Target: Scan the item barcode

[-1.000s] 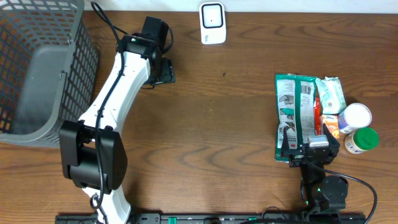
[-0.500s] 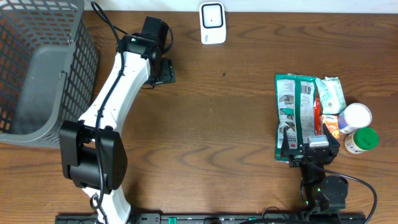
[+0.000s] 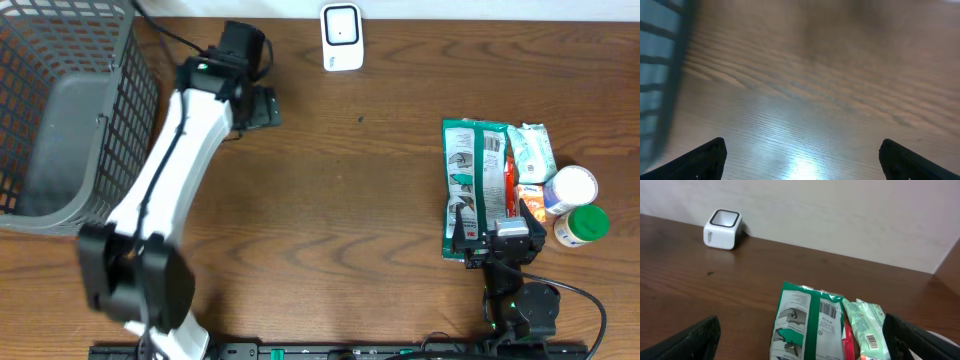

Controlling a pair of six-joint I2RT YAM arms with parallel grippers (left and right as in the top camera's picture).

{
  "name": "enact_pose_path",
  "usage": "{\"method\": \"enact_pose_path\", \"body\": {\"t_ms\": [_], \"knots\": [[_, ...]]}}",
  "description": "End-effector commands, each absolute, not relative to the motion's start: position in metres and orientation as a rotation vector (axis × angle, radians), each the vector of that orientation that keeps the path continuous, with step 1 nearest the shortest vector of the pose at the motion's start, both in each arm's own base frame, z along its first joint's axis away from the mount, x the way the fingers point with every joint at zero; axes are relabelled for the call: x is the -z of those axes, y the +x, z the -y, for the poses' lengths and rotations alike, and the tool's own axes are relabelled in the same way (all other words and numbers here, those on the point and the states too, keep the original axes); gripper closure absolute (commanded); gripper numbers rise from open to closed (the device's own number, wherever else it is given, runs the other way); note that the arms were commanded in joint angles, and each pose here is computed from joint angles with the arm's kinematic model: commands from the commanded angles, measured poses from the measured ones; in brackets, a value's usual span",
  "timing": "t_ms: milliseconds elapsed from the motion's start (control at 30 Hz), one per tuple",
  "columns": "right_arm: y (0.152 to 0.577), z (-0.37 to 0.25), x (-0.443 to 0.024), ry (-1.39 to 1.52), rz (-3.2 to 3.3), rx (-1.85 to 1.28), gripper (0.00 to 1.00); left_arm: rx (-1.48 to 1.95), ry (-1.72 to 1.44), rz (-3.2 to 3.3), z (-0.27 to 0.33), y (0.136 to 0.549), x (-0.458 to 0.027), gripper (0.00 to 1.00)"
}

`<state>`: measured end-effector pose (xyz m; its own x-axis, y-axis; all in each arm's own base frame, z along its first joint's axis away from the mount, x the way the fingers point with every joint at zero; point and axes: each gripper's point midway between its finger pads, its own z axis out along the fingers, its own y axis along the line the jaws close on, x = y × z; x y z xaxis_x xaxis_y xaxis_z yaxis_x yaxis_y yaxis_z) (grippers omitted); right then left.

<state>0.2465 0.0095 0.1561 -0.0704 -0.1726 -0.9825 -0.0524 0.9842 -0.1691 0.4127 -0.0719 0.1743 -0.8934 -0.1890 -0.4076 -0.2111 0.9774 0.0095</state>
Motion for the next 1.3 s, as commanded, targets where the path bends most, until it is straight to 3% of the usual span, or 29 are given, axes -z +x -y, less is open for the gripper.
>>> {"method": "enact_pose_path", "body": {"t_ms": [0,133,300,500,833,1067,1267], "knots": [[0.246,-0.006,-0.157,-0.169,-1.639,0.125,0.01,-0.072,-0.3,-2.518,0.056,0.398,-0.247,0.02],[0.246,-0.006,-0.156,-0.169,-1.639,0.125,0.01,0.007,-0.311,-2.345,0.048,0.368,-0.315,0.02],[0.246,-0.006,-0.156,-0.169,-1.639,0.125,0.01,0.066,-0.354,-2.064,0.022,0.302,-0.404,0.02],[0.246,-0.006,-0.156,-0.169,-1.639,0.125,0.01,0.104,-0.401,-1.824,-0.011,0.212,-0.46,0.02],[0.246,-0.006,-0.157,-0.169,-1.639,0.125,0.01,0.004,-0.496,-1.905,-0.049,0.103,-0.404,0.02],[0.246,-0.006,-0.156,-0.169,-1.639,0.125,0.01,-0.009,-0.623,-1.87,-0.059,0.078,-0.355,0.02],[0.246,-0.006,-0.156,-0.169,-1.639,0.125,0.01,0.038,-0.692,-1.732,-0.062,0.084,-0.335,0.02]]}}
